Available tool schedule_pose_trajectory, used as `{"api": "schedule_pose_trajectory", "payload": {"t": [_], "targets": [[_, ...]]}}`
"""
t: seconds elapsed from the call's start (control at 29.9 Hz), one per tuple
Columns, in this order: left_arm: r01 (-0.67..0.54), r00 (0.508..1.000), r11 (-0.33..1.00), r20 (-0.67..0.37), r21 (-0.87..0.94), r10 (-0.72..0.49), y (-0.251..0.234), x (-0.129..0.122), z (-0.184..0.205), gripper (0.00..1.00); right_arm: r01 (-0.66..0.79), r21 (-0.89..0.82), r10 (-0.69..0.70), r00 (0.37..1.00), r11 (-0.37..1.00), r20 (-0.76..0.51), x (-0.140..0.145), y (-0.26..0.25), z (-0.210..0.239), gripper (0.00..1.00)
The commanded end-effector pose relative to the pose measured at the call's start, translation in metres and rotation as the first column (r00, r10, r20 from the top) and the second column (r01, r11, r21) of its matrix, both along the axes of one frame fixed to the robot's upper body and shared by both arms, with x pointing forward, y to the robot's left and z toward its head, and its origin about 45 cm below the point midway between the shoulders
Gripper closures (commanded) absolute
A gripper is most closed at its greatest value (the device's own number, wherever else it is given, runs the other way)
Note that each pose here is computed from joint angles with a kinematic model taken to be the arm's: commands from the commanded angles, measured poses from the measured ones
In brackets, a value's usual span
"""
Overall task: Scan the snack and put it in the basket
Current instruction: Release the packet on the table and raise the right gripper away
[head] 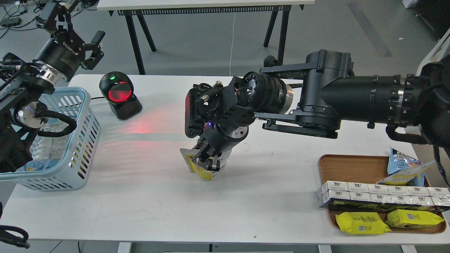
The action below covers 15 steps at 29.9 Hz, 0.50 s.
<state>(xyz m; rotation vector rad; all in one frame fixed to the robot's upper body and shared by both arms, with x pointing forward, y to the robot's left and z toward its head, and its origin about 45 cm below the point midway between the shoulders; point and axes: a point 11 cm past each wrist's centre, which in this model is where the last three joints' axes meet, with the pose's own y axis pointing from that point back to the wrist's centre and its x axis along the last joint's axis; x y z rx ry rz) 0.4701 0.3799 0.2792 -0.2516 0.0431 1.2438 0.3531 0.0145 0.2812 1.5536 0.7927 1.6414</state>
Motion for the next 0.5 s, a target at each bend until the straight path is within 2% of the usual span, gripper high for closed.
{"api": "schedule_pose_trajectory", "payload": {"t": [0.0, 0.1, 0.2, 0.37, 0.47], "targets": [[0.008, 1.0, 1.0, 0.012, 0.0, -0.008, -0.003, 0.002, 0.006, 0.0, 0.205, 0.176, -0.196, 0.978, 0.963, -0.07, 0.042, -0.003, 0.038, 0.05], [0.035, 0.998, 0.999, 0.055, 0.013, -0.036, -0.012, 0.009, 0.027, 0.0, 0.436, 0.325, -0.382, 0.898, 0.839, -0.218, 0.085, -0.028, 0.066, 0.05], [0.05, 0.988, 0.998, 0.145, 0.04, -0.055, -0.014, 0.018, 0.075, 0.0, 0.609, 0.394, -0.474, 0.789, 0.688, -0.391, 0.109, -0.067, 0.076, 0.05], [0.037, 0.955, 0.997, 0.293, 0.061, -0.053, -0.01, 0.026, 0.157, 0.0, 0.791, 0.432, -0.467, 0.607, 0.434, -0.643, 0.127, -0.122, 0.081, 0.05], [0.022, 0.935, 1.0, 0.354, 0.001, -0.021, -0.004, 0.026, 0.185, 0.0, 0.858, 0.425, -0.402, 0.512, 0.29, -0.759, 0.133, -0.145, 0.085, 0.05]]}}
